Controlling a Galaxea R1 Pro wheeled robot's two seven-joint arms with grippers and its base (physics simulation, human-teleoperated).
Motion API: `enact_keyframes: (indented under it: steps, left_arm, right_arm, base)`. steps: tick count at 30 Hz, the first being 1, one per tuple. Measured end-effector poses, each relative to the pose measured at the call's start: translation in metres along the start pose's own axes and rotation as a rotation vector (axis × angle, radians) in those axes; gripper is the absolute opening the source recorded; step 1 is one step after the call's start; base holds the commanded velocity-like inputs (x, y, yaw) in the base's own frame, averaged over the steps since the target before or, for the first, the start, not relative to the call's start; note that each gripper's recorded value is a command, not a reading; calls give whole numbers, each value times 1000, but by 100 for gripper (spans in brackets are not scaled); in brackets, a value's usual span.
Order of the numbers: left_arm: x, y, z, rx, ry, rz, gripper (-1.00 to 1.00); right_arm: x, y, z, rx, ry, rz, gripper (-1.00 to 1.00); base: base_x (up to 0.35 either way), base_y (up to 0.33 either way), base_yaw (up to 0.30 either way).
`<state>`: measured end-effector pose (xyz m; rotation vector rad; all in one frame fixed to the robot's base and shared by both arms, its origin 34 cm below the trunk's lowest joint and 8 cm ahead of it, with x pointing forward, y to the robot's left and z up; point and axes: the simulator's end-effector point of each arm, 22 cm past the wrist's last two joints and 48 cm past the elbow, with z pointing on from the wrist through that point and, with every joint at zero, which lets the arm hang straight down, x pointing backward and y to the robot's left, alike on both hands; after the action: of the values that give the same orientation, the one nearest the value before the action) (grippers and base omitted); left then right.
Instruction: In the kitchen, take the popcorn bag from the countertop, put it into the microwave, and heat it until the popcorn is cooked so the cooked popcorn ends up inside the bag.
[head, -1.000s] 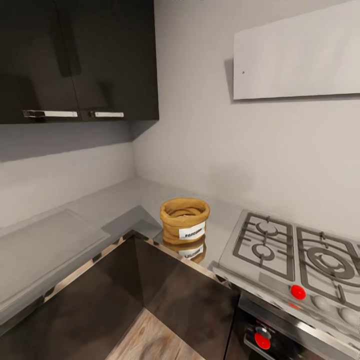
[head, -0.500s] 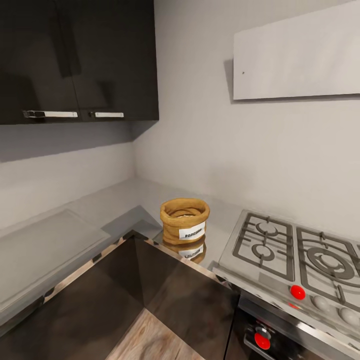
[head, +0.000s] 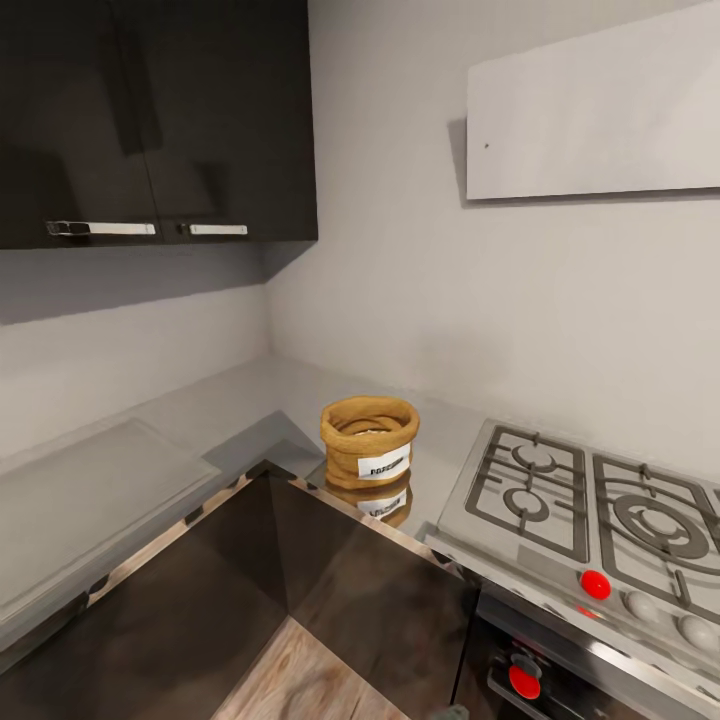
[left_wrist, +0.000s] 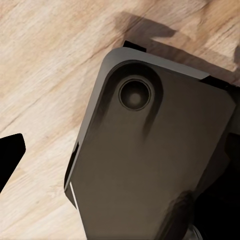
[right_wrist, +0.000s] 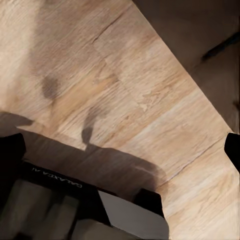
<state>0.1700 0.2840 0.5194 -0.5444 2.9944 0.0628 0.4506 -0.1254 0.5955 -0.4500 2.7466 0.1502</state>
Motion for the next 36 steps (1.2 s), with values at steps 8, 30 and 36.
enact_keyframes:
  steps: [8,30,36]
  left_arm:
    - [0,-1,0,1,0,0,100]
    - [1,-1,0,1,2,3,100]
    - [1,-1,0,2,1,3,100]
  right_arm:
    - [-143,-12,-69,-31,-138,-53,100]
    - [-419,-45,-314,68,-558,-95,100]
    - [-470,-83,-378,108,-684,-20,100]
  base:
    - [0,0,0]
    - [0,0,0]
    - [0,0,0]
